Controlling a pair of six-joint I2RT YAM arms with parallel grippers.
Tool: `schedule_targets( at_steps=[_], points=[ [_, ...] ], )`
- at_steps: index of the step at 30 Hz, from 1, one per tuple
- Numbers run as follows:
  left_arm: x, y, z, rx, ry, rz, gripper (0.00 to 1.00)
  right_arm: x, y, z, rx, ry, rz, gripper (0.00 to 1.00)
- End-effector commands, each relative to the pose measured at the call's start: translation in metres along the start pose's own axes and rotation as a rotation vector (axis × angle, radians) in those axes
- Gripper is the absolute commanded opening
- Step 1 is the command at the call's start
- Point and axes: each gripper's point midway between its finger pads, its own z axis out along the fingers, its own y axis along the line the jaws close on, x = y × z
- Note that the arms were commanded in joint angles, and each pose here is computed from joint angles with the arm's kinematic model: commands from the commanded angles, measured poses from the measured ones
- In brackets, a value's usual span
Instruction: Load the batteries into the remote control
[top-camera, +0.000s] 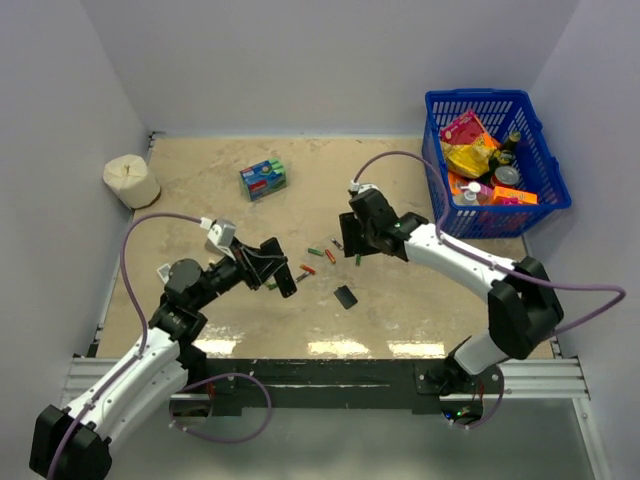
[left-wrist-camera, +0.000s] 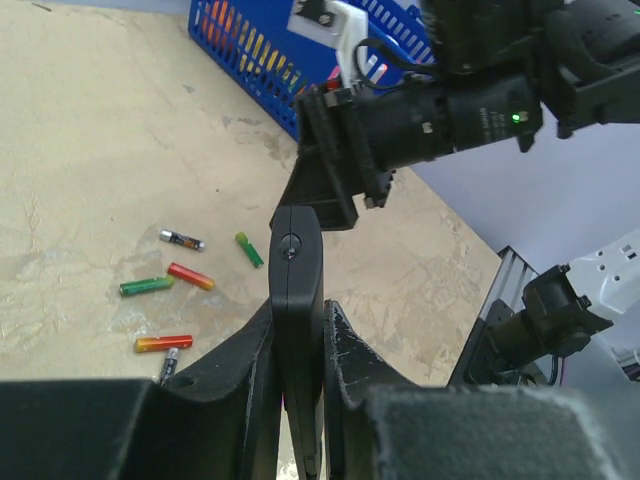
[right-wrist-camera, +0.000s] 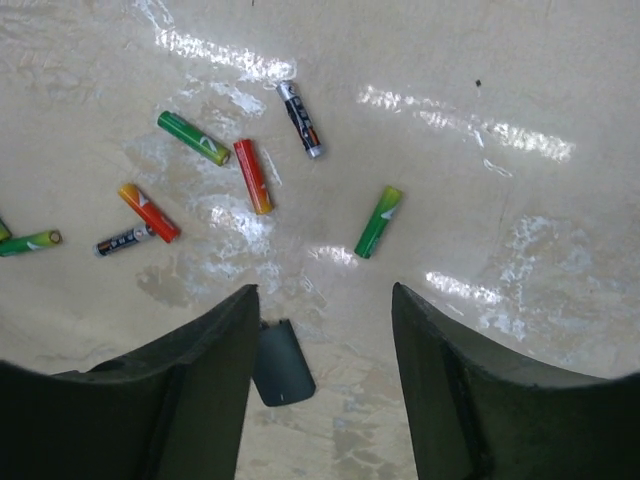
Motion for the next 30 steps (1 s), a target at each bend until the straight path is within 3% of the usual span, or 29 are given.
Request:
schedule_targets(
  at_steps=[1, 6, 12, 20, 30],
  points=[
    [0.009, 0.006, -0.005, 0.014, -0.020, 0.029, 0.00, -0.023, 0.018, 0.011, -0.044, 0.010, -0.053, 0.54],
    [0.019, 0.007, -0.008, 0.044, -0.054, -0.055, 0.00, -0.025, 0.038, 0.027, -0.082, 0.055, -0.125, 0.35],
    [0.017, 0.019, -0.009, -0.008, -0.095, -0.108, 0.00, -0.019, 0.049, 0.044, -0.088, 0.103, -0.190, 0.24],
    [0.021, 0.035, -0.011, -0.111, -0.095, -0.193, 0.00, -0.008, 0.068, 0.057, -0.112, 0.150, -0.250, 0.20],
    [0.020, 0.032, -0.012, -0.116, -0.081, -0.204, 0.00, -0.005, 0.053, 0.079, -0.008, 0.176, -0.295, 0.16]
  ],
)
